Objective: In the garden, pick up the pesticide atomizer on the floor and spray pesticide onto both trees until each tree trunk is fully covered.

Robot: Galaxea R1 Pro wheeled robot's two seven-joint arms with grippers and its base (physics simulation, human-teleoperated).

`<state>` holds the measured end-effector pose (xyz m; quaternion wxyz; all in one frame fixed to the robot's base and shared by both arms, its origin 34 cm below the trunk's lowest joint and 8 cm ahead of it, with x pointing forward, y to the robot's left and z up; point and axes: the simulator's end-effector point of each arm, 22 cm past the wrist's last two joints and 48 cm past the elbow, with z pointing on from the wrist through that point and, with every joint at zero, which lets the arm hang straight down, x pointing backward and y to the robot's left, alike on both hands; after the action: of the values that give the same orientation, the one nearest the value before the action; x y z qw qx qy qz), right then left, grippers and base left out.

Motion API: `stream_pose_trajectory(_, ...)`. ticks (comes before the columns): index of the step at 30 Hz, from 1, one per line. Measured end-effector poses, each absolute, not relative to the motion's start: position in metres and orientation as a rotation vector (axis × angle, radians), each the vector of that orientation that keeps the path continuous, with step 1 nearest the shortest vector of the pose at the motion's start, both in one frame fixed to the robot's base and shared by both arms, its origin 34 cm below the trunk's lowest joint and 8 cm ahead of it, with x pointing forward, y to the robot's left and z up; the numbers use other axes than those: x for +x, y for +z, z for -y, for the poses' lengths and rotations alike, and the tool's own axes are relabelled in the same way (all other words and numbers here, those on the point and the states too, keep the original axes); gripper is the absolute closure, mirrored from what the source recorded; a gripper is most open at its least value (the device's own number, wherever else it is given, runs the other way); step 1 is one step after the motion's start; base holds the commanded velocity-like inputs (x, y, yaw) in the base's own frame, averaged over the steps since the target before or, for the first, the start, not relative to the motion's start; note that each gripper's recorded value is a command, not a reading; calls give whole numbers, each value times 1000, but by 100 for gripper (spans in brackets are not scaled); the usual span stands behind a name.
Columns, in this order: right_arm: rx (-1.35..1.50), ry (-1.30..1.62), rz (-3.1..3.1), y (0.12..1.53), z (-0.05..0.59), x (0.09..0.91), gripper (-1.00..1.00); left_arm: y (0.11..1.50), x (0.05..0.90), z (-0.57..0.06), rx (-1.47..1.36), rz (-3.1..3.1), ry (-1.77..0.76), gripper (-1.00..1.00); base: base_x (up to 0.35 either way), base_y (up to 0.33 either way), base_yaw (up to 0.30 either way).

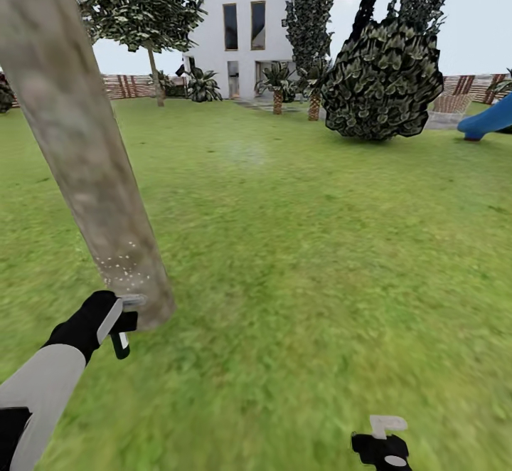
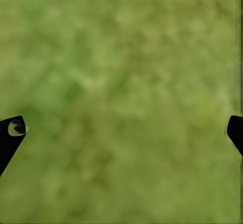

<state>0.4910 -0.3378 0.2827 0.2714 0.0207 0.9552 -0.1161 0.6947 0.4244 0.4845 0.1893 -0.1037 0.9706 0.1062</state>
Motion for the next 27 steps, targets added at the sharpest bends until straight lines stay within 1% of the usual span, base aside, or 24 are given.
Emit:
stream_pose_trajectory(8, 56, -312, -2572, 283, 338, 491, -100, 485, 695, -424, -292, -2728, 298, 100, 183, -240, 4)
stream_pose_trajectory(10, 56, -311, -2572, 283, 337, 491, -100, 485, 695, -424, -292, -2727, 299, 100, 185, -238, 132)
stream_pose_trajectory(19, 55, -311, -2573, 283, 336, 491, -100, 486, 696, -425, -296, -2725, 298, 100, 161, -241, 268)
stream_pose_trajectory(27, 56, -311, -2573, 282, 337, 491, -100, 493, 703, -423, -296, -2717, 295, 100, 21, -269, 277)
